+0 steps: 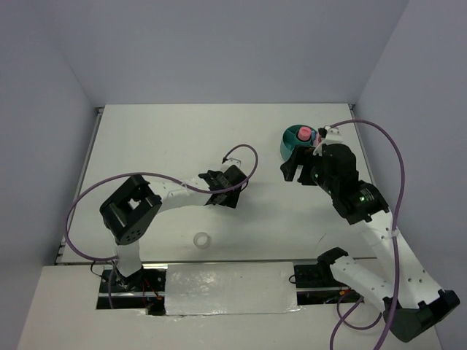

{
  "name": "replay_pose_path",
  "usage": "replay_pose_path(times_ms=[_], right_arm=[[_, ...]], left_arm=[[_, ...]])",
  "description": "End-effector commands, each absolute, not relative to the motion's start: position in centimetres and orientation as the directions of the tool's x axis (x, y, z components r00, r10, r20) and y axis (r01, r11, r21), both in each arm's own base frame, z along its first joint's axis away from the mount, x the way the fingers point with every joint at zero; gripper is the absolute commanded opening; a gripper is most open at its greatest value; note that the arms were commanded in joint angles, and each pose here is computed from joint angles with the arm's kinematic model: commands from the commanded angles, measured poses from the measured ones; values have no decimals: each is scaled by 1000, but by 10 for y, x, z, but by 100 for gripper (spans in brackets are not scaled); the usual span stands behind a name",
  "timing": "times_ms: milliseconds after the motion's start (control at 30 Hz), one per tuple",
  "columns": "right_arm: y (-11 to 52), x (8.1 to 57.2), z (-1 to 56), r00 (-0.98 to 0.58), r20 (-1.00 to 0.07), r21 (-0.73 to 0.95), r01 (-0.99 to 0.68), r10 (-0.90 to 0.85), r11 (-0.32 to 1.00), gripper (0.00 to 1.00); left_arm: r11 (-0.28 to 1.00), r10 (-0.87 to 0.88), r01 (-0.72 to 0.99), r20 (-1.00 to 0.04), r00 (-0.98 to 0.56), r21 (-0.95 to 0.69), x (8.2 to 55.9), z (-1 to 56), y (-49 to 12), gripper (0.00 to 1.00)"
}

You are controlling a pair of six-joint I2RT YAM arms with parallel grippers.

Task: Sort the stationery into containers
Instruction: Pick up the stationery from the center of the board.

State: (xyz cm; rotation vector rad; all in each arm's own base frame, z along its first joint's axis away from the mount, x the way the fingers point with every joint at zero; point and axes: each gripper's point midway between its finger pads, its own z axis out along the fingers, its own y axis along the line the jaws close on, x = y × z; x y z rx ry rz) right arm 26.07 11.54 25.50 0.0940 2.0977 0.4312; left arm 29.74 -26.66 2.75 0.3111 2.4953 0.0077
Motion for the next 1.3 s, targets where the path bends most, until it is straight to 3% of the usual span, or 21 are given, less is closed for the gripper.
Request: replay_pose_path(times_ms=[0,233,467,767,1000,1167,1267], right_arm=[[125,259,286,-457,-855,367,-198,245,909,85],[122,247,295,-442,-864,364,-221,240,905,85],[127,246,288,-460,-859,365,-238,227,900,85],[135,247,281,-481,-850,374,-263,215,889,85],[137,246,279,-490,-850,363,-276,194,890,85],[137,243,280,-486,-853,363,-292,189,885,85],[138,239,282,-484,-855,364,-303,187,881,85]], left_arm=[[981,180,185,-573,-799,51,303,25,-269,84],[993,118,98,-564,-817,65,303,22,-254,78],[997,71,62,-581,-811,35,297,31,-248,86],[998,68,50,-571,-818,47,296,23,-245,86],[998,-59,-64,-590,-805,-13,307,31,-255,87],[989,-145,-123,-595,-791,-77,314,32,-264,97],[984,-171,-167,-580,-797,-61,314,26,-259,96]])
